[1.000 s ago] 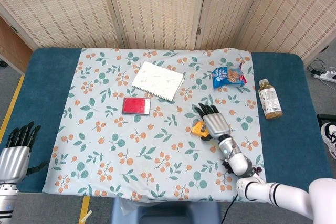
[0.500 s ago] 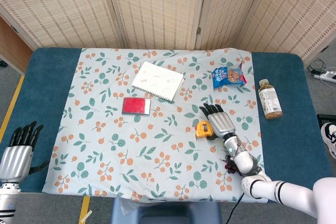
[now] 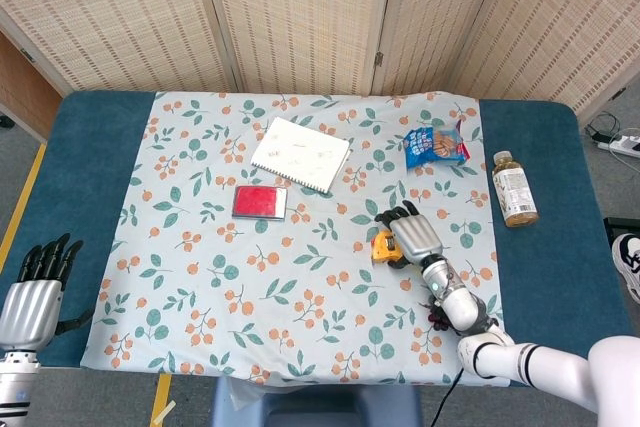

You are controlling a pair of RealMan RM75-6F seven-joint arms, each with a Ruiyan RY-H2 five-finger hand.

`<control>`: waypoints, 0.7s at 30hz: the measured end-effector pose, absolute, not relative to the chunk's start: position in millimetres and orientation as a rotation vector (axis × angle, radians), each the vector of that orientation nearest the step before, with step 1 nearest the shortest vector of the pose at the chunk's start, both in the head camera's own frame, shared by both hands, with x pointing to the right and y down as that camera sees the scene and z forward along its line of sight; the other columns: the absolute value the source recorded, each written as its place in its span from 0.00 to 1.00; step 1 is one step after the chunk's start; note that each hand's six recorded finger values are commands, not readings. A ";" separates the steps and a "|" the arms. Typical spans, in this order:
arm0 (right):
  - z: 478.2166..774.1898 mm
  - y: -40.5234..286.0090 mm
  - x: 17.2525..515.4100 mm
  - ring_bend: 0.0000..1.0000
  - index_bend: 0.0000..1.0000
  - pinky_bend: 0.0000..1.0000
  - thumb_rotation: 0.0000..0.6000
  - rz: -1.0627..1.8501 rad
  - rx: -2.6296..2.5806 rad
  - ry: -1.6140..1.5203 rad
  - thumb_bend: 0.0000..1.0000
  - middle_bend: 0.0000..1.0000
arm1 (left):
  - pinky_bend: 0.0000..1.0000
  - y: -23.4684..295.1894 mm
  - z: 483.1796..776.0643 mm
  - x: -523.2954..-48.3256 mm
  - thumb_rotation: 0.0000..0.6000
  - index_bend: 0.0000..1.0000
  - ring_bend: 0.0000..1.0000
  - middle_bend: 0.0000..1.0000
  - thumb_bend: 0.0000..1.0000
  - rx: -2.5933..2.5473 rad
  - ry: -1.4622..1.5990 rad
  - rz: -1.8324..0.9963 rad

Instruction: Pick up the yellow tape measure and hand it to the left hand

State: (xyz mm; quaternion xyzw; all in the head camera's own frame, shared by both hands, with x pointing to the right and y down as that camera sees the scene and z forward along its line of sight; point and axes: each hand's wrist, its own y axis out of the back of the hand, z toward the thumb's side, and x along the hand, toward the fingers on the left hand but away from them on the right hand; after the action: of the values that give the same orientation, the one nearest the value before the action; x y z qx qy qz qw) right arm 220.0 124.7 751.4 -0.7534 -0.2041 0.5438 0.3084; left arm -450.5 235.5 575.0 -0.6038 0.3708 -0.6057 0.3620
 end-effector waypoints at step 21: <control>749.5 122.8 216.4 0.36 0.55 0.00 1.00 1.411 -1.999 -0.592 0.33 0.49 | 0.00 227.4 574.6 -442.9 1.00 0.00 0.00 0.00 0.17 -1.595 0.974 -1.532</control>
State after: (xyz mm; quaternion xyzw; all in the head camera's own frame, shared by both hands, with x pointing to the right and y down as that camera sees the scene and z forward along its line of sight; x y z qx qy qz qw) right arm 216.4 122.8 749.5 -0.7557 -0.2238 0.5334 0.3072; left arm -442.9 227.4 574.6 -0.6172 0.3770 -0.5928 0.3545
